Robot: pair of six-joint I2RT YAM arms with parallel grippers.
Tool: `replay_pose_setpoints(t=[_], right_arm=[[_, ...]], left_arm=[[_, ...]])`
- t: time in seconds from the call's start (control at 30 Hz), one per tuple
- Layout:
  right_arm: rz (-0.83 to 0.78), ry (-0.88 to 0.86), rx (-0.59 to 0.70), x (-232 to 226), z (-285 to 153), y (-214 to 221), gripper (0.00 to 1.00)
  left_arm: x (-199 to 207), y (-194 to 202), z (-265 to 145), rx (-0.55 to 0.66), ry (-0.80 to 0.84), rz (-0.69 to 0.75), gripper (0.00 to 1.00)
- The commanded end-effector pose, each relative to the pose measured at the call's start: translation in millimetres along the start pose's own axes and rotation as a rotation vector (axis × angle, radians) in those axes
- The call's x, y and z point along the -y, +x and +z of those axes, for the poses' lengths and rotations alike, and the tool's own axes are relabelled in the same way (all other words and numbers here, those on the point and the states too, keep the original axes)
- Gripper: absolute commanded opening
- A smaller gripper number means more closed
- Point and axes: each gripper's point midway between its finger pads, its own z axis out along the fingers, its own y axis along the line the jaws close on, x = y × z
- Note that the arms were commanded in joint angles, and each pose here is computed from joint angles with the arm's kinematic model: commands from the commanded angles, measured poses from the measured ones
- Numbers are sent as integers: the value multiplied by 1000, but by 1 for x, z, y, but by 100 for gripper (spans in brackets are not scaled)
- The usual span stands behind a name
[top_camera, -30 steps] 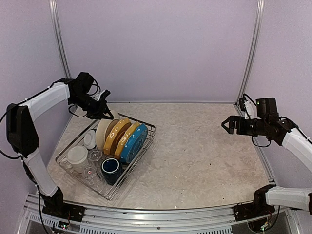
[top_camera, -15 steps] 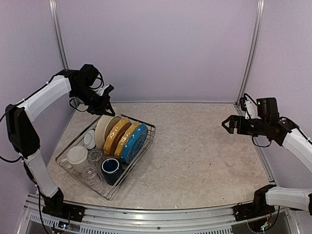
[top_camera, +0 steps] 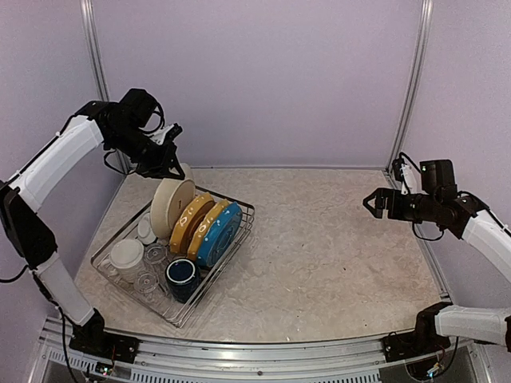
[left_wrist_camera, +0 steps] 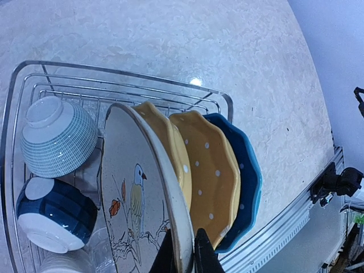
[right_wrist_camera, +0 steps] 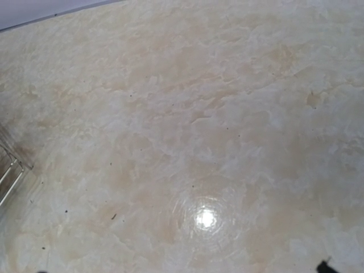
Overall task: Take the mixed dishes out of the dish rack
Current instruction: Grab the plate from the dish rack, then pass from the left arm to the right
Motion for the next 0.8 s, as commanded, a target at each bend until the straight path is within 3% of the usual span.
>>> replay_pose_setpoints(t=[0.0, 0.23, 0.37, 0.63, 0.77], right_arm=[[7, -10, -9, -2, 6, 3, 100], [25, -22, -14, -2, 11, 7, 100], [43, -30, -18, -4, 14, 6, 100], [139, -55, -26, -11, 29, -10, 100], [195, -141, -26, -29, 38, -26, 100]], left_arm=[[22, -24, -62, 214, -31, 77, 0], [33, -29, -86, 303, -76, 162, 0], [56, -35, -94, 408, -144, 351, 0], [119, -47, -122, 729, -249, 768, 0], [149, -46, -112, 813, -371, 987, 0]])
